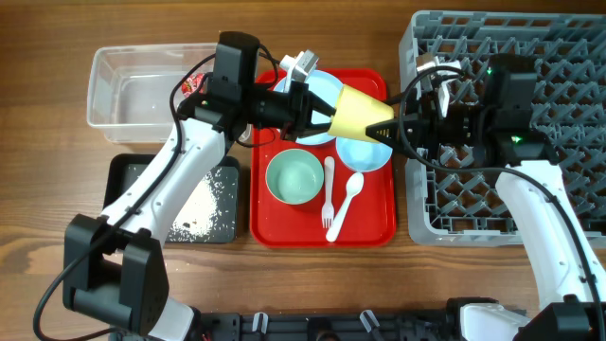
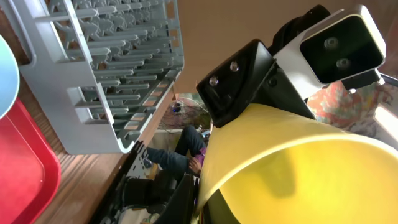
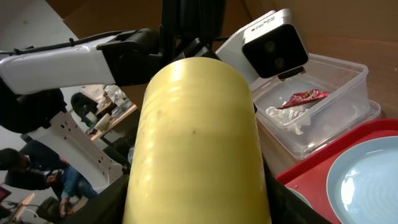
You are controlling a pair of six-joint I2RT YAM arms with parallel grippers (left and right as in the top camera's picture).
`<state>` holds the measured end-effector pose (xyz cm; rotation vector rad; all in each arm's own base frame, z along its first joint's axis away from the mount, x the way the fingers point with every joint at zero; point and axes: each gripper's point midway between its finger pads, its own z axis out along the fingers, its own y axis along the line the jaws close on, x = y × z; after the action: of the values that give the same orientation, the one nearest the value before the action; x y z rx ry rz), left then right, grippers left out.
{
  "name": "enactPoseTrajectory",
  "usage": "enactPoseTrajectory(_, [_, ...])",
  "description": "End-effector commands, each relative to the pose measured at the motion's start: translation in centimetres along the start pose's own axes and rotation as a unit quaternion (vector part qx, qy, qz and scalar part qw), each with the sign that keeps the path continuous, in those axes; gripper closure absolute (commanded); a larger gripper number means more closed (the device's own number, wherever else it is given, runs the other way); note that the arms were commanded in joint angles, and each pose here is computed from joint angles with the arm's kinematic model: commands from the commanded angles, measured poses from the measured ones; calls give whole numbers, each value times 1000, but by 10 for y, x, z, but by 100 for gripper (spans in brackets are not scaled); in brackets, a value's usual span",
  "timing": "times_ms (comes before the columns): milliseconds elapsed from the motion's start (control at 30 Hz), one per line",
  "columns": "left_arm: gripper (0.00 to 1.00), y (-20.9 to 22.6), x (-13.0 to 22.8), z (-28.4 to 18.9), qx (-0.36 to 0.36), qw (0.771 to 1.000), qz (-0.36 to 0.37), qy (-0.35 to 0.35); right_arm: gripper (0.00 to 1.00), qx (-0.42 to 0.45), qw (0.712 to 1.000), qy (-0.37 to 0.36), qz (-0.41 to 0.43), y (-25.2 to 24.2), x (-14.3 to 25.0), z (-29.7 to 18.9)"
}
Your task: Sort waste into correct bins and load items into the dishwasher rack
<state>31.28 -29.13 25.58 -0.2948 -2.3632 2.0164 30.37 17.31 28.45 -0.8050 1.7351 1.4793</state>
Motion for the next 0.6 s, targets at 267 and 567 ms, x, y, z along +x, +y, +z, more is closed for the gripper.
enactPoseTrajectory(267, [41,90,-24,-31,-248,962,33,-112,76,209,974,31,82,-65,23,-15])
enactPoseTrajectory(567, [38,111,-12,-156,-460,862,11,-214,96,534,832,50,139,-69,-21,-119])
